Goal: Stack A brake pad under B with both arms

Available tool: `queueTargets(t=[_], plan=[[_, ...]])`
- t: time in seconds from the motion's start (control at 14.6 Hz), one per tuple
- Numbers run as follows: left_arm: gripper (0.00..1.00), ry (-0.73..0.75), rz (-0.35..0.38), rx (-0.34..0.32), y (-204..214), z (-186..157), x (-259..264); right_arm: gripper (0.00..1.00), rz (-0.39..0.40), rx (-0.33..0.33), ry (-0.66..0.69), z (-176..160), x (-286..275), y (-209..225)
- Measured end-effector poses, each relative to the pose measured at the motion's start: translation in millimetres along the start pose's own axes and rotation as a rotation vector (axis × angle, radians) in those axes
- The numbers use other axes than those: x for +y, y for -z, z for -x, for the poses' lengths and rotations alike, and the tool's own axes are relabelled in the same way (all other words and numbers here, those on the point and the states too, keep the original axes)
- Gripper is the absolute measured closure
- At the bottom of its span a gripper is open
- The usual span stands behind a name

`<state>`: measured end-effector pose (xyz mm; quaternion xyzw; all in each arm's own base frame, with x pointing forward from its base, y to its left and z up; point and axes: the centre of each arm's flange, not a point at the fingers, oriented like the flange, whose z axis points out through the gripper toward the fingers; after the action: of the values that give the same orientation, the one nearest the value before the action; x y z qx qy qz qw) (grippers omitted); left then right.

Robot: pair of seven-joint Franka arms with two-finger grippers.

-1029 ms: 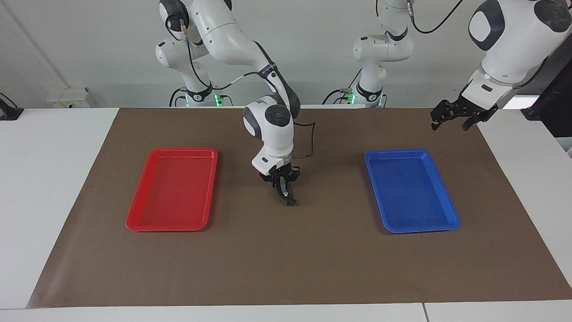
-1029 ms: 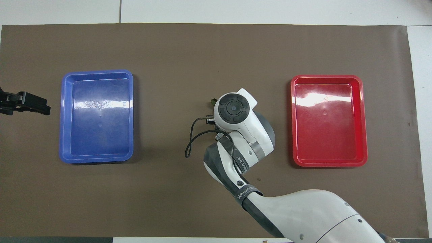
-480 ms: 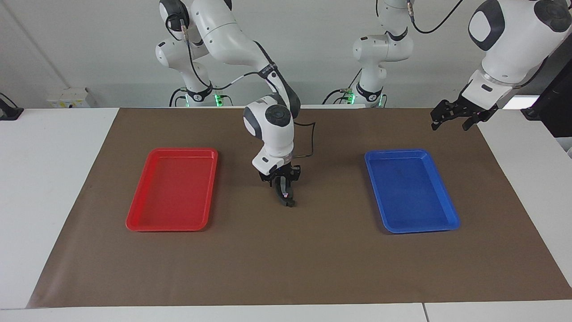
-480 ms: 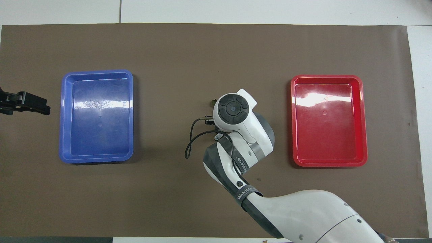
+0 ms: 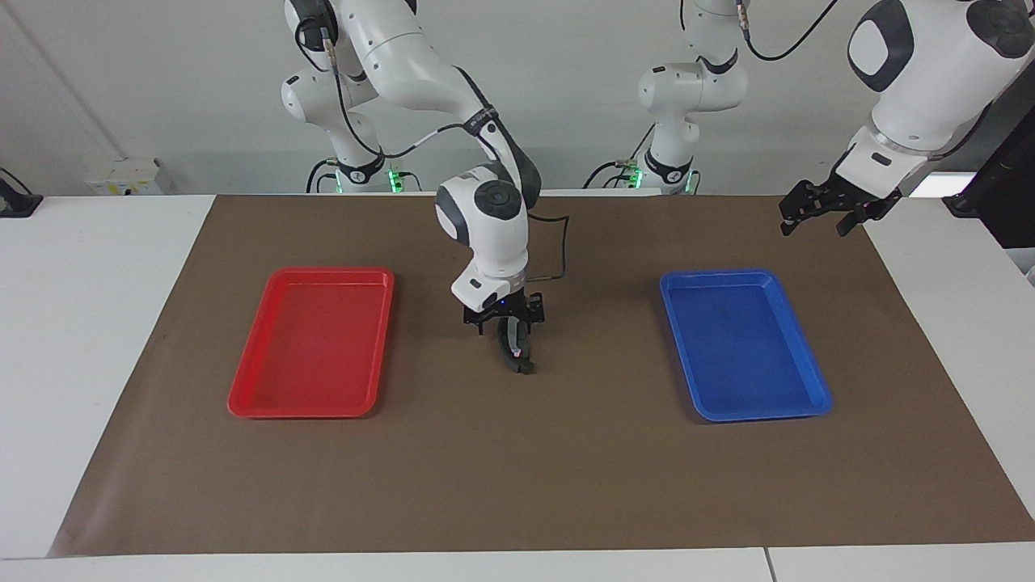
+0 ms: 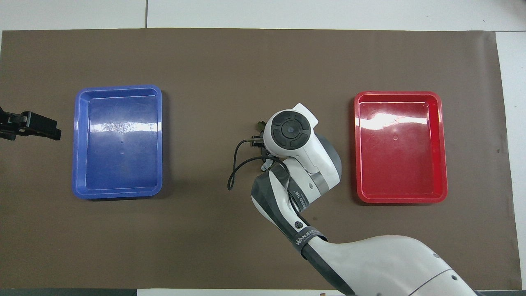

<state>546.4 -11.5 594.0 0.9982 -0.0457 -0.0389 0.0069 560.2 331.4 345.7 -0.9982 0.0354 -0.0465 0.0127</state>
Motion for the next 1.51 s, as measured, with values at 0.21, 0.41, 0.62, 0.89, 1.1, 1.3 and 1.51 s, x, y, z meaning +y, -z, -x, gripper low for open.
queueTargets(t=[0.21,0.41,0.62,0.89,1.1,1.3,1.51], plan=[[0.01,0.000,0.000,0.000,0,0,0,0.00,0.000,0.031,-0.091,-41,82,65],[0.01,0.000,0.000,0.000,0,0,0,0.00,0.007,0.042,-0.137,-63,169,115],[0.01,0.000,0.000,0.000,0,0,0,0.00,0.026,0.010,-0.143,-66,237,145],[0.01,0.000,0.000,0.000,0,0,0,0.00,0.045,-0.063,-0.153,-49,287,179],[0.01,0.000,0.000,0.000,0,0,0,0.00,0.044,-0.088,-0.135,-34,327,211],[0.01,0.000,0.000,0.000,0,0,0,0.00,0.040,-0.106,-0.110,-17,353,252],[0.01,0.000,0.000,0.000,0,0,0,0.00,0.044,-0.118,-0.122,-16,363,286]])
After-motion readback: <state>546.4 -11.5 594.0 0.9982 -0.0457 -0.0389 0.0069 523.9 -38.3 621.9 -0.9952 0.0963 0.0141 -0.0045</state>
